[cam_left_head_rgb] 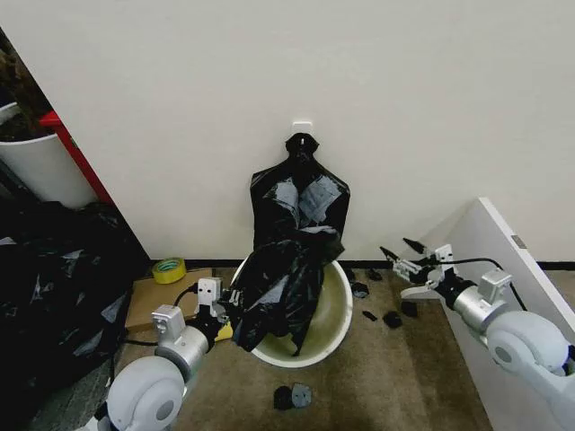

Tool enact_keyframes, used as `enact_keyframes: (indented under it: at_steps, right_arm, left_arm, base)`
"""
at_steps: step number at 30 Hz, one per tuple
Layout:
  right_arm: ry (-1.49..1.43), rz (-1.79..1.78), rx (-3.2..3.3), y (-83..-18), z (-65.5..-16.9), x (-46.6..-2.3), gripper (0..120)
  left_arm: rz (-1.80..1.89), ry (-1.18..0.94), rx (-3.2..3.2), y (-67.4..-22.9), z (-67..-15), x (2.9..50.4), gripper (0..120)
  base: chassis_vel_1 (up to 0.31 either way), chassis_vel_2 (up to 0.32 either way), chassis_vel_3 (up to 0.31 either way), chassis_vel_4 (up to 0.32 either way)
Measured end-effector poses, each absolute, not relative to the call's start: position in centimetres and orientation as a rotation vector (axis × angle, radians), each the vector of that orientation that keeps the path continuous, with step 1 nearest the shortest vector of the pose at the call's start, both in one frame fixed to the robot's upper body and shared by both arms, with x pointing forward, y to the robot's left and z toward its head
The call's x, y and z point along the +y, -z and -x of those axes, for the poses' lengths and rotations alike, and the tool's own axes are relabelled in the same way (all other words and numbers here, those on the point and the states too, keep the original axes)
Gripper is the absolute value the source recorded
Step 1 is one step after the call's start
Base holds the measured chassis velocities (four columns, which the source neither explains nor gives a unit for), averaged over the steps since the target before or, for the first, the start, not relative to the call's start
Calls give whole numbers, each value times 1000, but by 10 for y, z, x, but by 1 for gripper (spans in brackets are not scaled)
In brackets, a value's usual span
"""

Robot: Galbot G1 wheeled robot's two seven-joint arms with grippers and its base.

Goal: Place the garbage bag over the trash bin.

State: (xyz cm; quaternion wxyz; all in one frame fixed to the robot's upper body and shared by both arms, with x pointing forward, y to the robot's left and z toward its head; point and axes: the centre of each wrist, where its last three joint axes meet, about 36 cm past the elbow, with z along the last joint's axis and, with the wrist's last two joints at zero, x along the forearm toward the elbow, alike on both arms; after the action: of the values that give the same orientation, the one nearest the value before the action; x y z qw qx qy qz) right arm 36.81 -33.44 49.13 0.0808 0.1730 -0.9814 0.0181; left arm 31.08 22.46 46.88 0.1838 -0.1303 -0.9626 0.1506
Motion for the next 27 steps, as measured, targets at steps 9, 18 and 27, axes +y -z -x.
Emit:
enact_keyframes:
  at_steps: [9, 18, 27]
  right_arm:
    - [80, -620, -2866, -548, -279, -232, 100]
    - [364, -716, -2647, -538, -259, -209, 100]
    - [500, -751, -2582, -531, -258, -188, 100]
  left_arm:
    - [207, -568, -2633, -450, -317, 203, 1]
    - [264, -553, -2594, -439, -316, 185, 1]
    - [319, -504, -2588, -435, -307, 178, 1]
  base:
    - [0, 0, 0, 0]
    - [0, 0, 0, 0]
    - [0, 0, 0, 0]
